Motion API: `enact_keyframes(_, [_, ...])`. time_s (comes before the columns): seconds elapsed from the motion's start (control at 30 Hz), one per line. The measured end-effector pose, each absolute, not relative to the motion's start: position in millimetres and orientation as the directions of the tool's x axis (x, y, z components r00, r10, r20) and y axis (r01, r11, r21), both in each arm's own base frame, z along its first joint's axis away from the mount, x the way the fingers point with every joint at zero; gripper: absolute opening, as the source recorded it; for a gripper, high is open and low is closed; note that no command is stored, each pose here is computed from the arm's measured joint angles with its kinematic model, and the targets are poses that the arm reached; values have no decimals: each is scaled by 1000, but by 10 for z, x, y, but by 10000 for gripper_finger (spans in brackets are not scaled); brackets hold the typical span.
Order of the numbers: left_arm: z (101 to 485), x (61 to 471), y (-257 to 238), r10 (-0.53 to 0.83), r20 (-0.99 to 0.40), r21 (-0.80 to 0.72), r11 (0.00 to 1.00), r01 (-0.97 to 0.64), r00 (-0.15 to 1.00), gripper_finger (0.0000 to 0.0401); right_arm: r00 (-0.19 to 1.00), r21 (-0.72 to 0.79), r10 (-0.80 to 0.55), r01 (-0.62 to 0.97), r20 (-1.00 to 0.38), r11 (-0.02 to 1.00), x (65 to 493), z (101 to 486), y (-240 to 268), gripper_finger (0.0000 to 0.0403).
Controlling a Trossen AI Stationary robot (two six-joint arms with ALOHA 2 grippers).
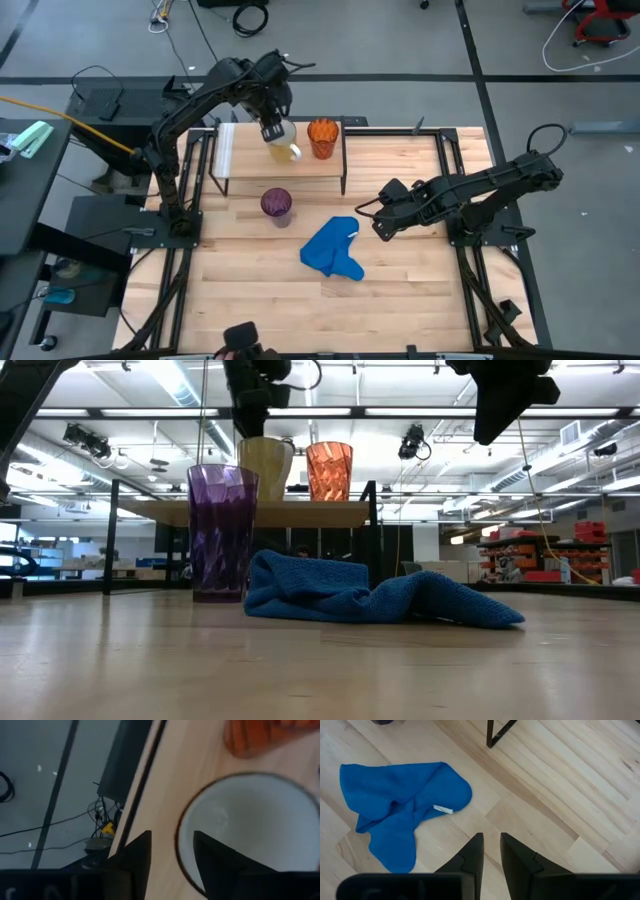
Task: Stack small to large cups/mugs on shelf
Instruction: Put the yellow mug on the shelf
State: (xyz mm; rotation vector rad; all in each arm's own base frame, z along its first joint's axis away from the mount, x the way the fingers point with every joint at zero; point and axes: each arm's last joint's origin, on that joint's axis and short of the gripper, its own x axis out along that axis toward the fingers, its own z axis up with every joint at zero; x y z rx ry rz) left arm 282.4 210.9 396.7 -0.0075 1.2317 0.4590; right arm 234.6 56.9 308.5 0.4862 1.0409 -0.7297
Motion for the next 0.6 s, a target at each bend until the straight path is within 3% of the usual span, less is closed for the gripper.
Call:
enact_keyframes(0.23, [4270, 2745, 2047, 380, -867, 224, 874, -431, 321, 167, 309, 25, -308, 741, -900, 671, 2347, 3085, 568, 71])
enact_keyframes(0.37, [4398, 2708, 1952, 298, -865, 51, 853, -520, 404, 162, 309, 24, -308, 741, -900, 672, 2347, 3084, 568, 71])
enact_keyframes(0.47, [4452, 2752, 1796, 186, -846, -67, 893, -446, 499, 154, 309, 21, -308, 736, -900, 676, 2346, 3084, 568, 71])
enact_keyframes(0.6, [4482, 2858, 1550, 133, -840, -72, 934, -349, 527, 138, 309, 15, -308, 728, -900, 685, 2347, 3084, 568, 71])
